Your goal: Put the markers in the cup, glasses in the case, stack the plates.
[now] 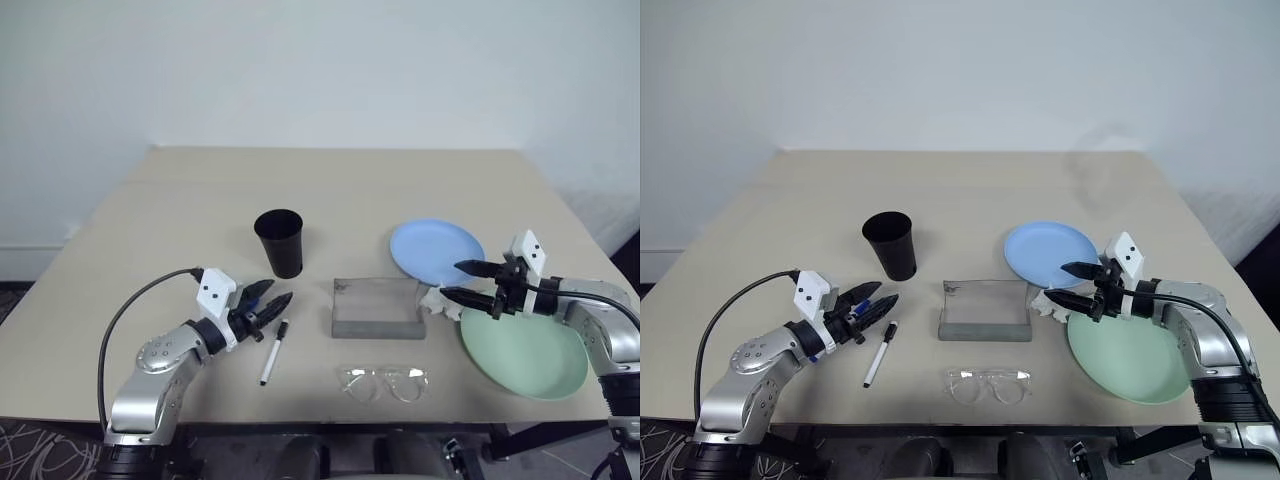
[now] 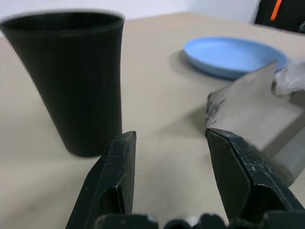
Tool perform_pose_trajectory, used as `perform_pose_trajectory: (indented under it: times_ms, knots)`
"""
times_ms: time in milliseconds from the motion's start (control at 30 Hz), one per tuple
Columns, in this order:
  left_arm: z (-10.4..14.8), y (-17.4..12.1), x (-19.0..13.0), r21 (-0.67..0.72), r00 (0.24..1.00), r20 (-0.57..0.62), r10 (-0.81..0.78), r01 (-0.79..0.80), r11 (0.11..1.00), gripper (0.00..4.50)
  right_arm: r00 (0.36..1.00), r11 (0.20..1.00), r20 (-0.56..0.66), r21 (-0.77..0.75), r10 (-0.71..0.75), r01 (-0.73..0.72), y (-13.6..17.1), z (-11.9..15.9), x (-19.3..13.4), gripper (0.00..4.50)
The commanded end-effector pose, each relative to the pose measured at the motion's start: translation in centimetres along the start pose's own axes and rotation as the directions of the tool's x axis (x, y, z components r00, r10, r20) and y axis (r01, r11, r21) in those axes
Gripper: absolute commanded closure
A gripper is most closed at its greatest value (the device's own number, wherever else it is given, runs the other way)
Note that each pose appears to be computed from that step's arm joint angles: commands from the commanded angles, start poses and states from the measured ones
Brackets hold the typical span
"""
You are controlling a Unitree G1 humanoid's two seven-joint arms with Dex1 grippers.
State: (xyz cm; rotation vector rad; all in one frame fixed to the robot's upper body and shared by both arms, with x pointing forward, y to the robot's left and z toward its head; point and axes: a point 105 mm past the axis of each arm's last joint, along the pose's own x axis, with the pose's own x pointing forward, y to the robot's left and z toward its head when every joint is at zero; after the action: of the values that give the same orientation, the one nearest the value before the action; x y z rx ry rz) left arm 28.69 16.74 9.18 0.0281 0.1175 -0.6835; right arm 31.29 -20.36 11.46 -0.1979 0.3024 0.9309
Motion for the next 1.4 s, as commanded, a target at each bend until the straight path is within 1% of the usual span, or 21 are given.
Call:
perform_pose_trajectory:
  times_ms: [33,133,300,433,500,667,967,1100,1200,1233,1400]
  knots:
    - [1.9,-0.7,0.5,0.033,0.997,0.073,-0.021,0.019,0.999,2.12,0.997,0.997,0.0,-0.021,-0.074,0.074,-1.4,0.8,-2.0,0.71]
    - [2.5,-2.4,0.9,0.026,0.992,0.099,-0.074,0.072,0.997,2.12,0.991,0.992,-0.05,-0.01,-0.125,0.124,-2.4,-0.1,-3.1,0.71]
    - [3.0,-4.4,1.3,0.015,0.979,0.109,-0.174,0.173,0.985,2.12,0.974,0.977,-0.09,0.036,-0.206,0.21,-4.0,-1.3,-4.5,0.71]
    - [3.2,-6.7,1.7,0.019,0.953,0.09,-0.291,0.29,0.957,2.12,0.931,0.946,-0.204,0.054,-0.303,0.32,-6.1,-3.7,-6.3,0.71]
    - [3.4,-7.5,2.0,0.028,0.938,0.084,-0.336,0.335,0.942,2.12,0.915,0.933,-0.236,0.071,-0.328,0.353,-6.7,-4.6,-7.1,0.71]
    - [3.6,-8.1,2.8,0.041,0.926,0.083,-0.369,0.367,0.929,2.12,0.885,0.912,-0.279,0.064,-0.373,0.404,-7.7,-5.7,-8.3,0.71]
    - [3.3,-8.1,3.0,0.039,0.925,0.074,-0.373,0.371,0.928,2.12,0.863,0.904,-0.344,0.079,-0.371,0.42,-7.7,-7.4,-9.6,0.71]
    - [3.2,-8.1,3.1,0.041,0.925,0.071,-0.373,0.37,0.928,2.12,0.841,0.89,-0.385,0.096,-0.38,0.446,-8.0,-8.4,-10.0,0.71]
    - [3.2,-8.1,3.2,0.041,0.926,0.068,-0.371,0.369,0.928,2.08,0.838,0.889,-0.397,0.106,-0.374,0.446,-8.0,-8.7,-10.1,1.27]
    - [3.1,-8.1,3.2,0.042,0.926,0.067,-0.371,0.369,0.929,2.08,0.837,0.888,-0.4,0.108,-0.372,0.447,-8.0,-8.8,-10.0,1.54]
    - [3.0,-8.0,3.3,0.043,0.928,0.064,-0.367,0.365,0.93,2.08,0.833,0.885,-0.406,0.108,-0.376,0.453,-8.2,-8.9,-9.9,3.25]
